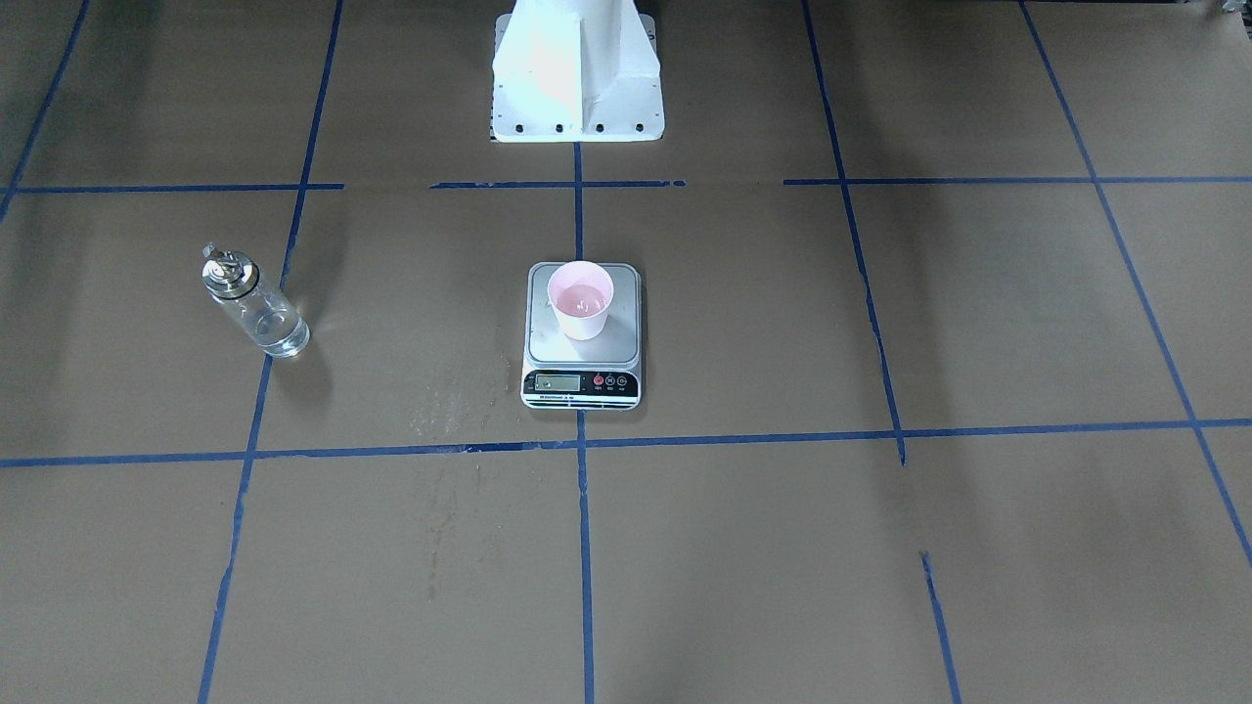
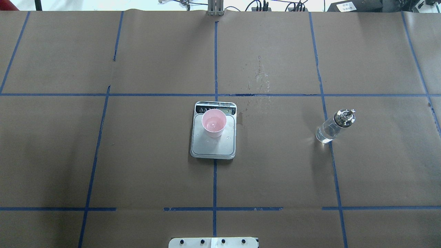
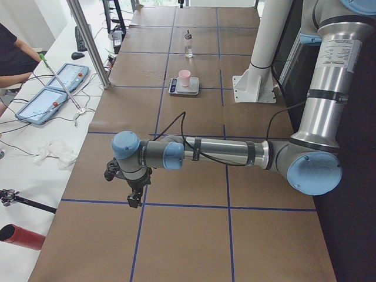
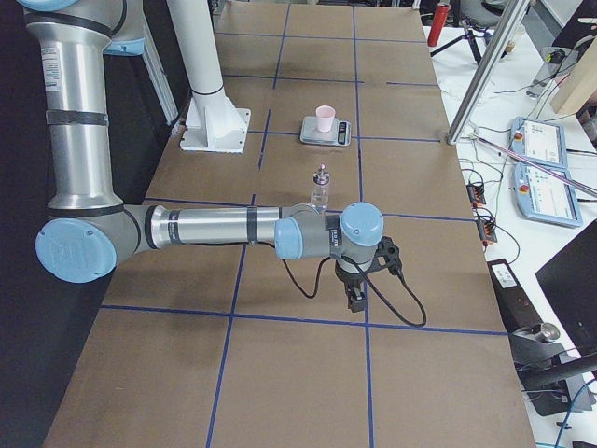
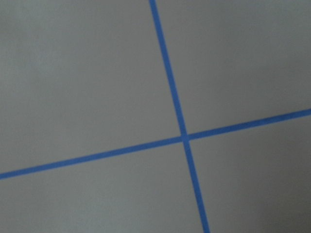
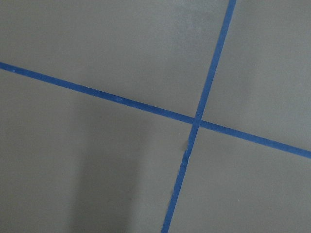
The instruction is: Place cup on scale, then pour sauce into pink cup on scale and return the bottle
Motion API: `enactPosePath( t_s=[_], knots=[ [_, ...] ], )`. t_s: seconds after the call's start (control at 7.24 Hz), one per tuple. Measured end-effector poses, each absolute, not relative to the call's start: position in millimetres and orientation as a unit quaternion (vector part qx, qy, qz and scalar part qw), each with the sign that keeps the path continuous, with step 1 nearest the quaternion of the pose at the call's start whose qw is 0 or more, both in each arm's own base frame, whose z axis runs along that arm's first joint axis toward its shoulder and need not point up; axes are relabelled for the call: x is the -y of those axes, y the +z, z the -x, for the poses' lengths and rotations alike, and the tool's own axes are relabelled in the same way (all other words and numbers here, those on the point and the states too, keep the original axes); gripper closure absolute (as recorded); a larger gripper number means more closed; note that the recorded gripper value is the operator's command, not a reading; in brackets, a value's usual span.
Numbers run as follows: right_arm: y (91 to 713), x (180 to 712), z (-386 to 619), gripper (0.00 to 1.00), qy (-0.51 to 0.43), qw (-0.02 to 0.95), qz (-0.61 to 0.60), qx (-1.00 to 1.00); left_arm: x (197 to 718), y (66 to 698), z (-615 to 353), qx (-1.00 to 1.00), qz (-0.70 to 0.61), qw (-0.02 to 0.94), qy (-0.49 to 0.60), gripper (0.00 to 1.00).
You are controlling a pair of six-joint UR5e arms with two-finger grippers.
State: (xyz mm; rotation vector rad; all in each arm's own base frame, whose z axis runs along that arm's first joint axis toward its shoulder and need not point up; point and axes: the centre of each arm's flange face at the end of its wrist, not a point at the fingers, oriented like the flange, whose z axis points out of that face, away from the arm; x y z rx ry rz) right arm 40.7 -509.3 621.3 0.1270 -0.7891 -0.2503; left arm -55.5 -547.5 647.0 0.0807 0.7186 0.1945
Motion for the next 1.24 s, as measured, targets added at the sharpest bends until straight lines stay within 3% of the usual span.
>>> enactPosePath(
  t_s=[0.69, 1.24],
  knots=[
    [611, 512, -53, 0.0, -0.123, 0.913, -0.067, 0.383, 534, 656, 46, -0.412, -0.03, 0.907, 0.085, 0.0],
    [647, 491, -52, 0.0, -0.119, 0.915, -0.064, 0.381, 533, 647, 52, -0.385, -0.04, 0.918, 0.09, 0.0]
  ],
)
